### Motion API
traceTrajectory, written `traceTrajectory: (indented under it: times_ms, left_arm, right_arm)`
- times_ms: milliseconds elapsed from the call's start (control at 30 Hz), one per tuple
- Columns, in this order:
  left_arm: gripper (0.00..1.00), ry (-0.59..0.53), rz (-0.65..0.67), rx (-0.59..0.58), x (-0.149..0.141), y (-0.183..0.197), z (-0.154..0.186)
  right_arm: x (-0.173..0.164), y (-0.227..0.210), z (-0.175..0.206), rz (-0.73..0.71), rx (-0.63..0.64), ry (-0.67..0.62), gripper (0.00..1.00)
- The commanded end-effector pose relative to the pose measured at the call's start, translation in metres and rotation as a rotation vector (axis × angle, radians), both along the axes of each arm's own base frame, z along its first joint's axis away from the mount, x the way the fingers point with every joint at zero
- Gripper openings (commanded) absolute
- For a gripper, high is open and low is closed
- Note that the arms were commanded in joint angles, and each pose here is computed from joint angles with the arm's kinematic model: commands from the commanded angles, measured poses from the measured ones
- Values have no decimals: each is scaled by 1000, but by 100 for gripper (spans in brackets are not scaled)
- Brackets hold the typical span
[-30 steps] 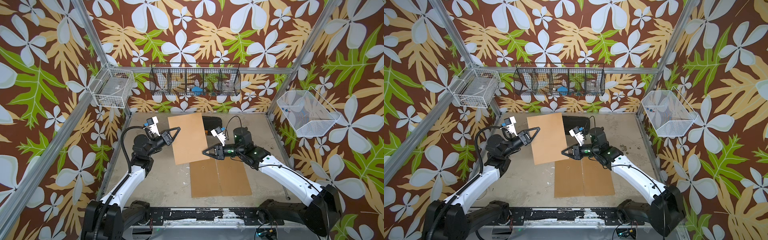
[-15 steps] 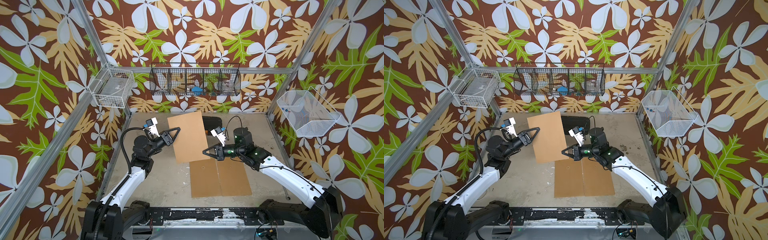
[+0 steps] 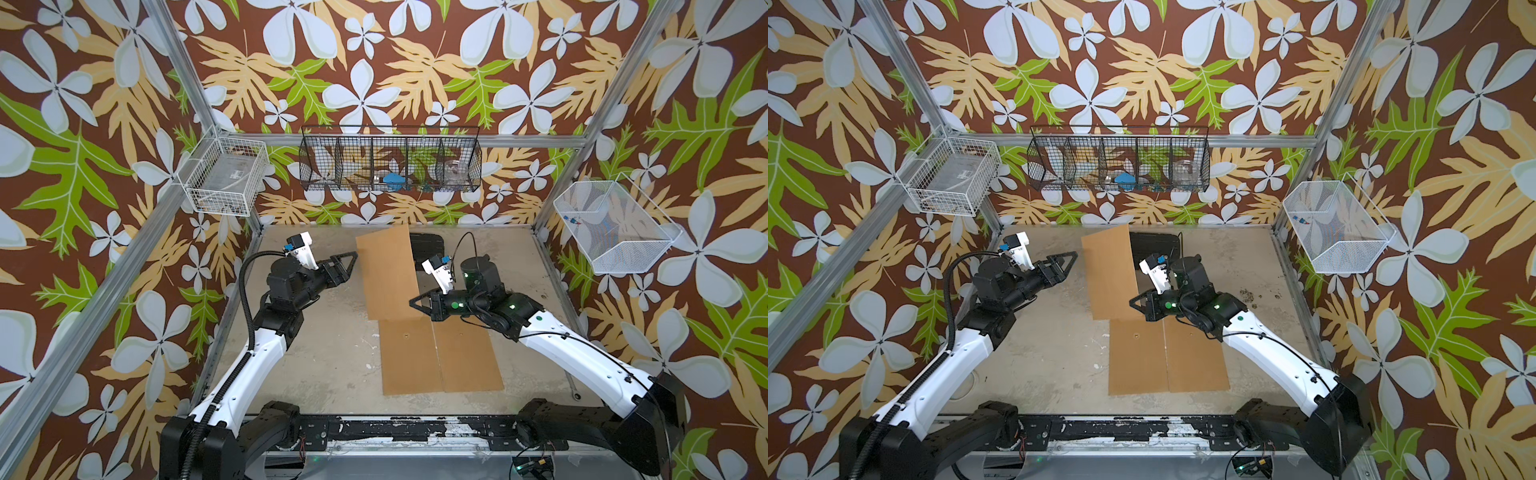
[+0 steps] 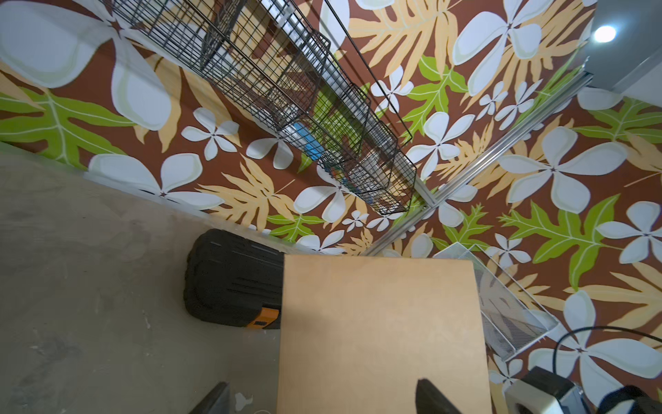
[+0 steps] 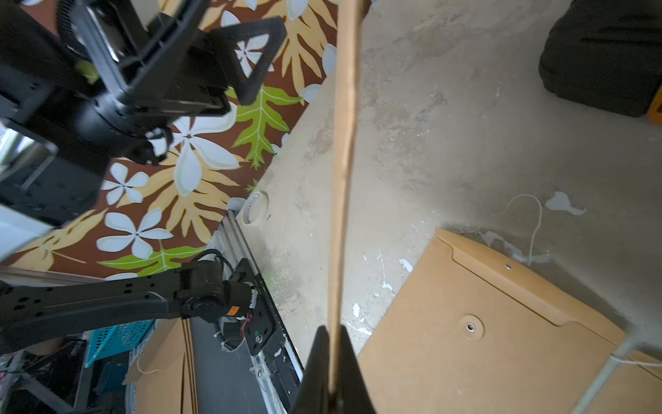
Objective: Open the file bag
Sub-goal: Pick up the file bag from the center of the board.
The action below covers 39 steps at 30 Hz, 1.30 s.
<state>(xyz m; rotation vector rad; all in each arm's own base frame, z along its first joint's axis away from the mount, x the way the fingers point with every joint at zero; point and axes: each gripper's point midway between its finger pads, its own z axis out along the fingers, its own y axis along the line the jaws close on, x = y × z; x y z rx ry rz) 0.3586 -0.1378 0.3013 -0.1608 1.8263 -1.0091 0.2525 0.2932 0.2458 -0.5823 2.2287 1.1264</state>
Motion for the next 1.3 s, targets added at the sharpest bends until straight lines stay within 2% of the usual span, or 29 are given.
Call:
traceTrajectory:
  times_ms: [0, 167, 367, 600, 900, 1267]
  left_arm:
    - [90, 115, 67, 112, 3, 10, -23]
    - [94, 168, 116, 235, 5, 4, -16]
    - [95, 179, 78, 323, 1, -40, 0]
    - [95, 155, 33, 331, 0, -75, 20]
    - [94, 176, 22, 348, 1, -92, 19]
    - [73, 205, 37, 400, 9, -95, 14]
  right_arm:
    - [10, -3, -7, -84, -97, -52, 0]
    - [8, 8, -8, -129, -161, -87, 0]
    - [6, 22, -4, -150, -209, -131, 0]
    - [4, 31, -6, -159, -266, -162, 0]
    - [11, 29, -2, -201, -325, -203, 0]
    - [12, 32, 2, -225, -389, -252, 0]
